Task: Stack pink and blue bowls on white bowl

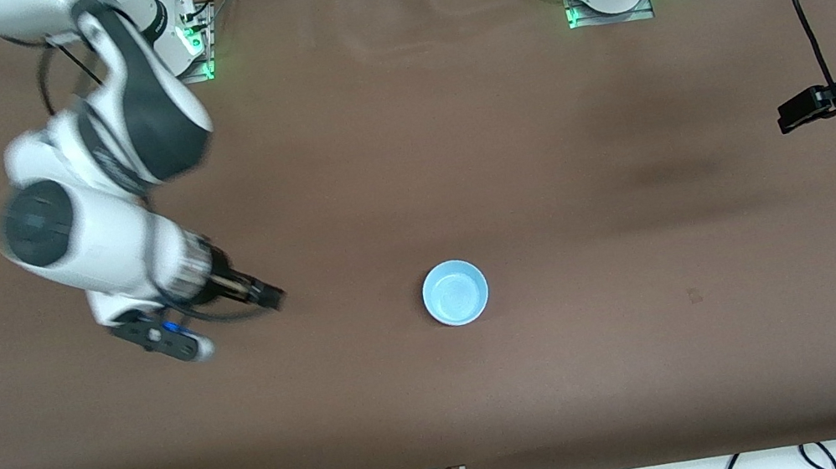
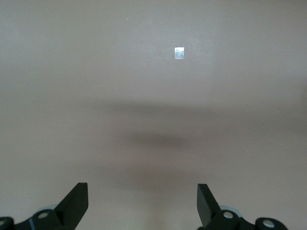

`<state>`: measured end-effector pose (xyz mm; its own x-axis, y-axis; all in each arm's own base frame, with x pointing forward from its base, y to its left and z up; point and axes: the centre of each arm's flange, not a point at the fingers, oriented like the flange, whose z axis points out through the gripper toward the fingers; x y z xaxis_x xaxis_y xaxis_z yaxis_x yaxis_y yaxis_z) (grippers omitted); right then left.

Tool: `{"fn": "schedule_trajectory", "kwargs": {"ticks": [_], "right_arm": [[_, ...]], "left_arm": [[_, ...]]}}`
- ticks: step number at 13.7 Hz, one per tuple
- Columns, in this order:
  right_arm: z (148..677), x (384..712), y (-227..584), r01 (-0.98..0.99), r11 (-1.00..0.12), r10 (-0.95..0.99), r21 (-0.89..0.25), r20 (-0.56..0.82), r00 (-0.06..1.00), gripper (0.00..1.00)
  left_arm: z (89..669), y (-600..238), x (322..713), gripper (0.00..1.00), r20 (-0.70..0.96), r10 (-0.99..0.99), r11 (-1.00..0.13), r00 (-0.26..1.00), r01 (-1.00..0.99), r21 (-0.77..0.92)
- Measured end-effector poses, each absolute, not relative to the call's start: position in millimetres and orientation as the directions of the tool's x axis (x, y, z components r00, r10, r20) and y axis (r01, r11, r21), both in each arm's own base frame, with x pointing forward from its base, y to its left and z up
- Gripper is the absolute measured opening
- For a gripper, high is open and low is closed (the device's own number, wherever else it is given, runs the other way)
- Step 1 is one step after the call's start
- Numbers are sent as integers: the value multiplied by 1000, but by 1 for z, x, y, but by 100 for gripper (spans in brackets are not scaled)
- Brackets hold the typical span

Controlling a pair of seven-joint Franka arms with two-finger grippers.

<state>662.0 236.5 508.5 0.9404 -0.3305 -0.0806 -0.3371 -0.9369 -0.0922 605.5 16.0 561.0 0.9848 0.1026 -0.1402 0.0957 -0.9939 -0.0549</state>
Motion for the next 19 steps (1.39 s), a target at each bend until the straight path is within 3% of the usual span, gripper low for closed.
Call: {"fn": "schedule_trajectory", "kwargs": {"ticks": [3, 7, 13, 19], "right_arm": [[574, 614, 164, -211, -973, -203, -91, -94, 975, 100], [603, 569, 68, -13, -994, -1, -113, -104, 995, 100], [607, 565, 41, 104, -994, 106, -27, -90, 990, 100], [609, 568, 39, 118, -993, 119, -21, -75, 990, 100]], "left_arm": [[561, 15, 606, 100, -141, 102, -994, 985, 96, -46], [561, 15, 606, 100, -141, 102, -994, 985, 97, -44], [561, 15, 606, 100, -141, 102, -994, 985, 97, -43], [561, 15, 606, 100, -141, 102, -994, 985, 97, -43]]}}
